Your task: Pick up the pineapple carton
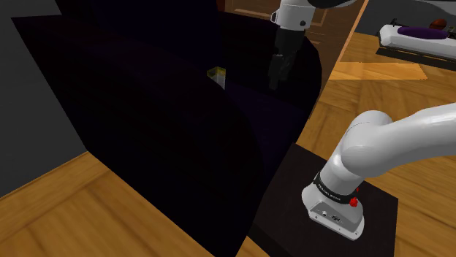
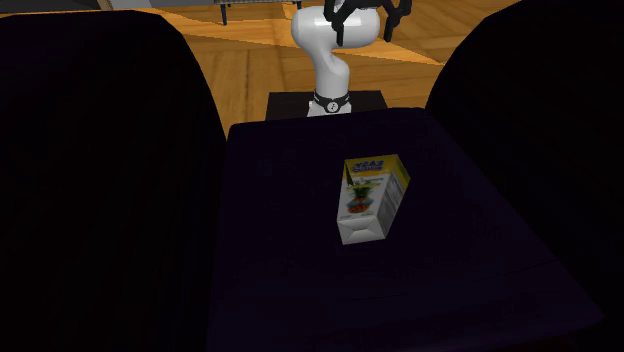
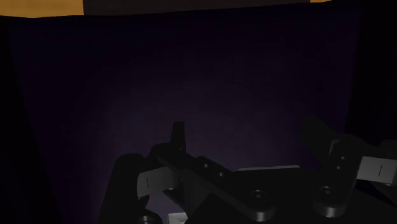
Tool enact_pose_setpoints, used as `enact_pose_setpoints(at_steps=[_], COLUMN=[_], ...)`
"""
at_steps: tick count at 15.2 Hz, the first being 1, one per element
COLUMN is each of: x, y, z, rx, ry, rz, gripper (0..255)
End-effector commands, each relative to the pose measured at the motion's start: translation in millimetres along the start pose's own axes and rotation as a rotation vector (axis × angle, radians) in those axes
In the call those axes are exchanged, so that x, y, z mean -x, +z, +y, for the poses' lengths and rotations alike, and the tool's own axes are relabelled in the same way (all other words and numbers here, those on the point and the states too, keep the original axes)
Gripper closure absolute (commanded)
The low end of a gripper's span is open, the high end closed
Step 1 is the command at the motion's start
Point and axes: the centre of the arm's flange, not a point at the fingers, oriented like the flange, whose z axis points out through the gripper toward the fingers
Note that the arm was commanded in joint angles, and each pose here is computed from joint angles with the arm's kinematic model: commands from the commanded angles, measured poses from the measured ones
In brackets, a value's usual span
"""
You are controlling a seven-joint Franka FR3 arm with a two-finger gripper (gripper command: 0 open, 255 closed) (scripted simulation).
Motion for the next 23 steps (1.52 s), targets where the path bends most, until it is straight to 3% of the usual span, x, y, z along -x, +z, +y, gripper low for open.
enact_pose_setpoints(at_steps=[1, 12, 23], x=[0.0, -131.1, -269.7], y=[0.0, 8.8, 16.2], z=[0.0, 48.8, 30.2], rx=[0.0, 0.033, 0.066], ry=[0.0, -0.492, -0.983], rz=[0.0, 0.006, 0.011], gripper=[0, 0, 0])
